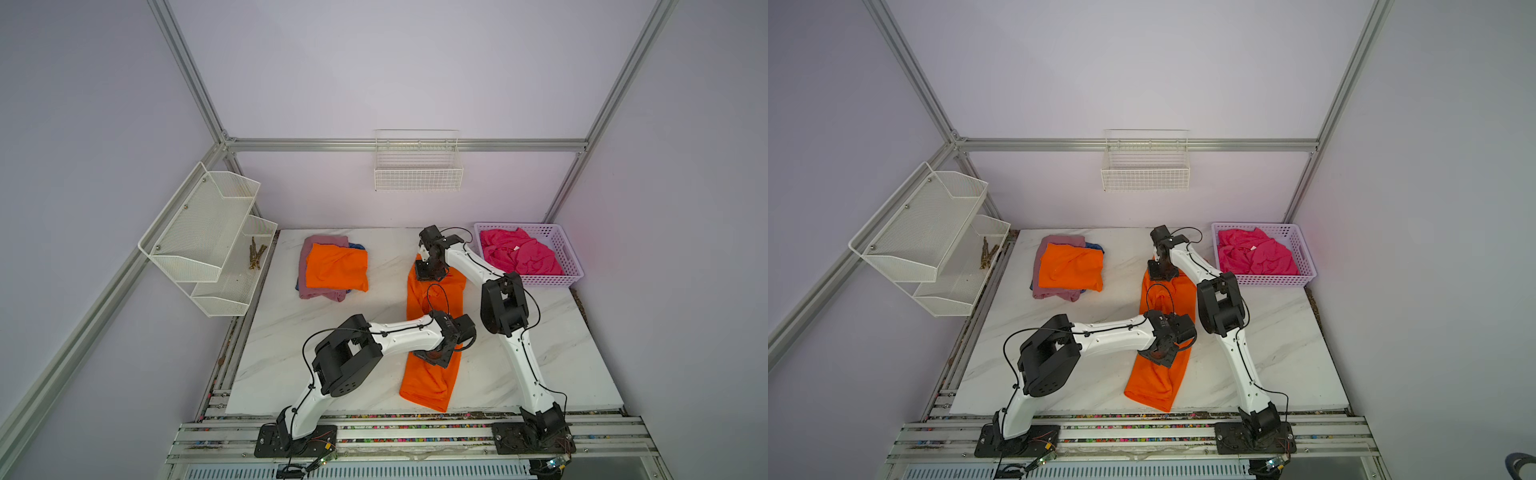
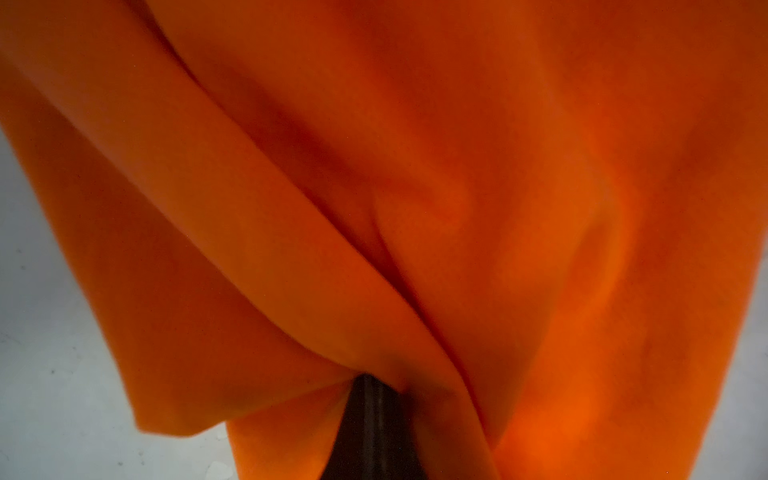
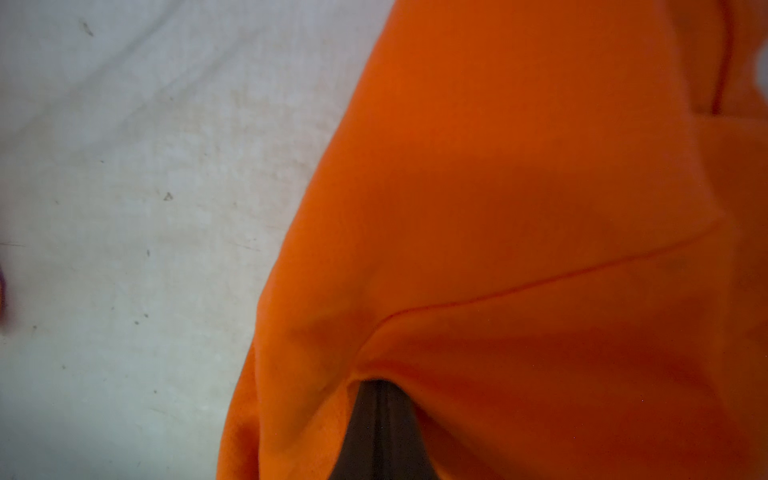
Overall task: Fold and stack t-shirts
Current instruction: Adjust the T-shirt at the center of the board.
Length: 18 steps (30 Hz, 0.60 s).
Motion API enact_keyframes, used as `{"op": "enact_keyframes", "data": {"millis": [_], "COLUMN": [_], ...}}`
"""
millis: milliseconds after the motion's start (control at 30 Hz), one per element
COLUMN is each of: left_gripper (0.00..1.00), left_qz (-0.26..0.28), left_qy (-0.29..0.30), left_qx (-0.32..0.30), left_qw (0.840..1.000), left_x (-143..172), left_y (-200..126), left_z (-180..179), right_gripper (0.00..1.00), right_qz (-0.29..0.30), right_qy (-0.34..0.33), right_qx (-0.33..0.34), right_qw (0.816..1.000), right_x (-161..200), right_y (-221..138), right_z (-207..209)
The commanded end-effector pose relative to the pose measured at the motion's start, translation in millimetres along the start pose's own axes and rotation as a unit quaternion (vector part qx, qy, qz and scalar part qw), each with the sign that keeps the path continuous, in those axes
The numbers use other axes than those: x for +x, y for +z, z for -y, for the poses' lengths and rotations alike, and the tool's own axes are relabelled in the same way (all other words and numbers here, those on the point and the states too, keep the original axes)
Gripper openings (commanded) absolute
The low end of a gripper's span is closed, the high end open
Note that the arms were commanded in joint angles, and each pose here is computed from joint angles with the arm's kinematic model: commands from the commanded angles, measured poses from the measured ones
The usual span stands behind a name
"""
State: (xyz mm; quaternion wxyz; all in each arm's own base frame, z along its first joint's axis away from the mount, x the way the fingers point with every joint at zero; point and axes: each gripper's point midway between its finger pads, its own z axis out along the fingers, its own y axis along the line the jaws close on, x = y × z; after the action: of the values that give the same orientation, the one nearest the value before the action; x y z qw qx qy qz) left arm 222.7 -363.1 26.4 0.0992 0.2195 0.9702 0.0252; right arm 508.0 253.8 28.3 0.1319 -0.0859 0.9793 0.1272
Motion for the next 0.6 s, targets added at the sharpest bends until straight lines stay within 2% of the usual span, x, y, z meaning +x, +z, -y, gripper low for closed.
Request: {"op": "enact_keyframes", "data": {"millis": [0, 133, 433, 567], "left_gripper": [0.0, 0.0, 0.0, 0.0], "left_qz": [-0.027, -0.044, -0.075, -0.079], "left_qy": [0.01, 0.001, -0.014, -0.033], "left_qx": [0.043, 0.048, 0.072, 0.066], "left_qw": [0.999, 0.998, 0.994, 0.994], "left_x": [9.0, 17.8, 34.1, 39.1], "left_y": [8.9, 9.3, 1.3, -9.3], "left_z": [21.8, 31.5, 55.4, 51.7], "right_gripper": [0.0, 0.0, 0.0, 0.0], "right_qz": [-0.083, -0.062, -0.073, -0.071], "right_qy": [-0.006, -0.012, -0.037, -0.044], "right_qx": [0.006, -0.002, -0.025, -0.029], "right_qw": [0.997, 0.998, 0.996, 0.996], "right_x": [43.9, 28.2, 36.8, 37.4], "right_y": [49.3, 45.4, 57.2, 56.6], "right_z": [1.6, -4.5, -25.7, -32.4]}}
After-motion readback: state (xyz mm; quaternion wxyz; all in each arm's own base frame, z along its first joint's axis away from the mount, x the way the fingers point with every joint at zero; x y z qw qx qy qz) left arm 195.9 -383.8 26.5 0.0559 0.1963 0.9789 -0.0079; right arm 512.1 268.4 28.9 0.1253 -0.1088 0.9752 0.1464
